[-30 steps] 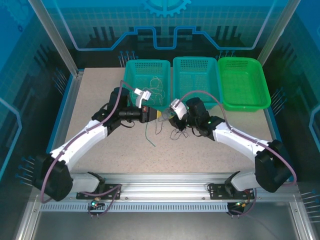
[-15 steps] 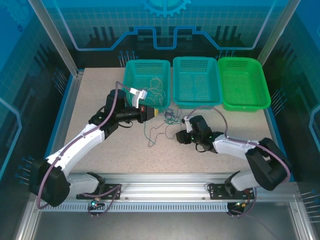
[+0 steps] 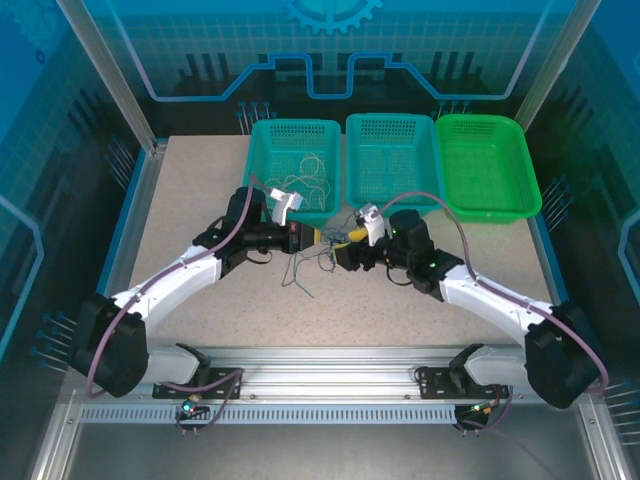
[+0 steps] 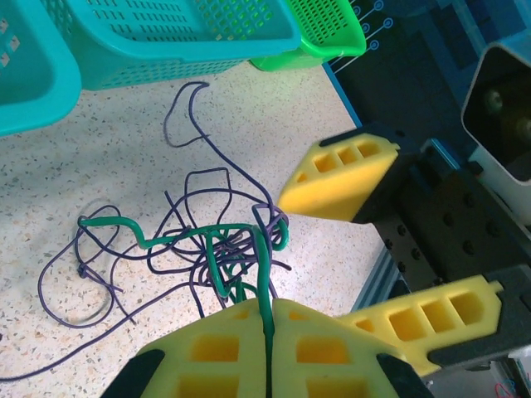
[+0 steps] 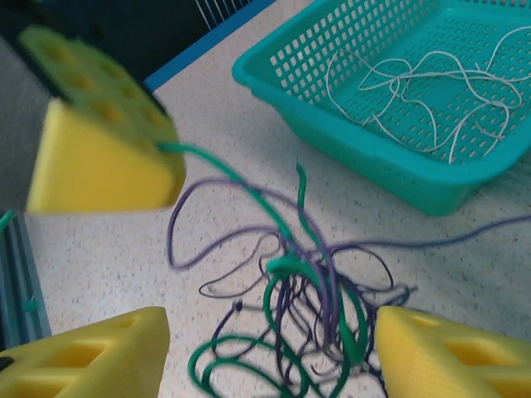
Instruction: Untangle the cables
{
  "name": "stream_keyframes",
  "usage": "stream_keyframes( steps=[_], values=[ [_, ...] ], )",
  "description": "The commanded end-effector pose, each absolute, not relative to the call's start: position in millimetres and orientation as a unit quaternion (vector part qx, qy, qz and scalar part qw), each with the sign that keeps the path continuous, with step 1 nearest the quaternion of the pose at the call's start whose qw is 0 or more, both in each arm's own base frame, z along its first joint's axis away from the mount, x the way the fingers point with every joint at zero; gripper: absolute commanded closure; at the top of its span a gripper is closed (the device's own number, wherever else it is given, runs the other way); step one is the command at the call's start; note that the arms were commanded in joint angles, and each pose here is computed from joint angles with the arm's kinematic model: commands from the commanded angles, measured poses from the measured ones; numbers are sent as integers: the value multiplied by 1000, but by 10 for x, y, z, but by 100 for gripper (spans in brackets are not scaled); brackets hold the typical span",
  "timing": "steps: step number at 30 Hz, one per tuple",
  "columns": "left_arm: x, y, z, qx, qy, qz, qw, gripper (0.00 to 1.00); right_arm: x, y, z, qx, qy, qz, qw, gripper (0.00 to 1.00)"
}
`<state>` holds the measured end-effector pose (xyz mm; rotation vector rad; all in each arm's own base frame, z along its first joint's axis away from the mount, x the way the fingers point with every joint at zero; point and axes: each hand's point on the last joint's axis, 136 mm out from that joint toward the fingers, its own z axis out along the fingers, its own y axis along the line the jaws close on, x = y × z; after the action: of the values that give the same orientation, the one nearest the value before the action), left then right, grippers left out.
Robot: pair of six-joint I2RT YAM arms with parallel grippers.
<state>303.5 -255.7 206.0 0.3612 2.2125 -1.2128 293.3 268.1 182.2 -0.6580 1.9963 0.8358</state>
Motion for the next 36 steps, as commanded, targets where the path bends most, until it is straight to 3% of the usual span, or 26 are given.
stream_keyframes(
  steps=[1, 3, 6, 13, 21, 24, 25, 27, 29, 36],
  values=[
    [2983, -2629, 2284, 158, 807, -479, 308, 100, 3219, 2731, 1854, -228, 793, 336, 454, 37],
    [2944, -2644, 2360, 165, 799, -489, 308, 100, 3313, 2760, 1719, -220, 798, 330, 454, 46],
    [2878, -2618, 2574, 174, 783, -498, 329, 100, 3460, 2656, 1368, -185, 829, 288, 443, 68],
    [2910, -2032, 3308, 106, 727, -526, 428, 100, 3386, 2190, 729, -113, 882, 229, 396, 74],
    [3055, -1896, 3014, 64, 751, -520, 402, 100, 3270, 1910, 722, -90, 893, 216, 384, 88],
    [3103, -1905, 2827, 55, 760, -517, 390, 100, 3216, 1931, 916, -103, 883, 230, 397, 82],
    [3116, -1908, 2777, 56, 762, -515, 387, 100, 3191, 1979, 1042, -118, 872, 244, 407, 75],
    [3127, -1931, 2698, 59, 767, -515, 379, 100, 3085, 2069, 1234, -156, 856, 267, 415, 46],
    [3112, -2016, 2632, 74, 770, -520, 363, 100, 2949, 2235, 1523, -217, 822, 298, 435, 34],
    [3029, -2354, 2592, 131, 768, -529, 336, 100, 2871, 2651, 2170, -327, 742, 318, 491, 26]
  ],
)
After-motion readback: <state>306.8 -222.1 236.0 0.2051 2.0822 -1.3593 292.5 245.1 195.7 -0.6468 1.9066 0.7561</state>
